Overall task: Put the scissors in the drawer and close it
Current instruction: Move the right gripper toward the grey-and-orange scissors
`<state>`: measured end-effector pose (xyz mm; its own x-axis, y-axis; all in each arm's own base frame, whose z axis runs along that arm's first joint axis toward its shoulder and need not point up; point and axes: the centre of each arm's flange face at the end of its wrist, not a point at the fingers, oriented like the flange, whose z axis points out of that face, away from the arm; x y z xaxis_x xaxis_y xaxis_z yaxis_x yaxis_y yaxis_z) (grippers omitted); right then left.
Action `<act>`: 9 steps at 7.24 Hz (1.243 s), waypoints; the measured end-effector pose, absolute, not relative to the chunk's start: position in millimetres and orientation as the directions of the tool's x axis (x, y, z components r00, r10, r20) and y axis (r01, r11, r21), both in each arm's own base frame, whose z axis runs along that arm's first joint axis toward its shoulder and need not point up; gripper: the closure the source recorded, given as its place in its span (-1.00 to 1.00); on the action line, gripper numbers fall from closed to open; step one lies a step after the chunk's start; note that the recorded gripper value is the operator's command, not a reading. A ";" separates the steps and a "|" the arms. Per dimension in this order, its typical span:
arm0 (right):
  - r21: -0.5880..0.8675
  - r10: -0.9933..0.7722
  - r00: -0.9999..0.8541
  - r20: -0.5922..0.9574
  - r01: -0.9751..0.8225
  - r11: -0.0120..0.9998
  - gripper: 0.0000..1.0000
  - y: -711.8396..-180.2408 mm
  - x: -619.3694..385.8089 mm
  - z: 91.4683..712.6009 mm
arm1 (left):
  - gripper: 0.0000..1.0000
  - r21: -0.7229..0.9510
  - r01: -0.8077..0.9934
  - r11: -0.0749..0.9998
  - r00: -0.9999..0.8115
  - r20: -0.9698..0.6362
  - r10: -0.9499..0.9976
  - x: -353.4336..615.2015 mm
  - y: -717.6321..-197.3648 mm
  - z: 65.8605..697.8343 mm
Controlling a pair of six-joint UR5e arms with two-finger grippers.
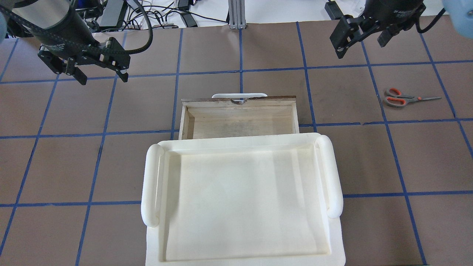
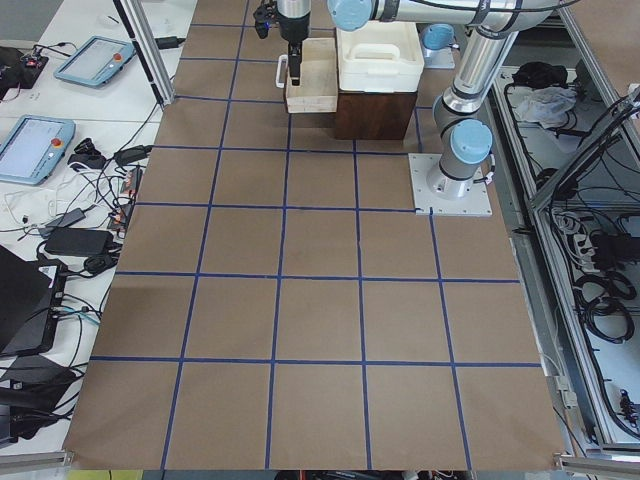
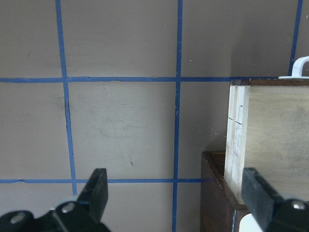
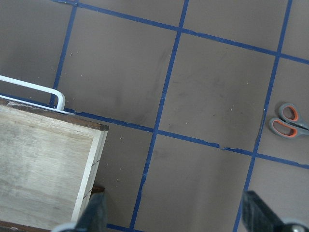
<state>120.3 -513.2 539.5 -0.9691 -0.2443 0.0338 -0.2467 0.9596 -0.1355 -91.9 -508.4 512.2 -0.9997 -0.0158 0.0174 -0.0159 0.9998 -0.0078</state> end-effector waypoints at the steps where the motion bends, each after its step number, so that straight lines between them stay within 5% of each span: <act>1: -0.133 -0.246 -0.969 0.034 -0.249 0.959 -1.00 -513.1 120.1 539.1 | -1.00 -0.008 -0.016 1.000 -1.000 0.017 -0.016 -91.9 -508.4 512.2; 9: -0.025 -0.605 -0.796 0.018 -0.605 0.796 -1.00 -537.4 33.3 432.4 | -1.00 -0.006 -0.015 1.000 -1.000 0.018 -0.015 -91.9 -508.3 511.5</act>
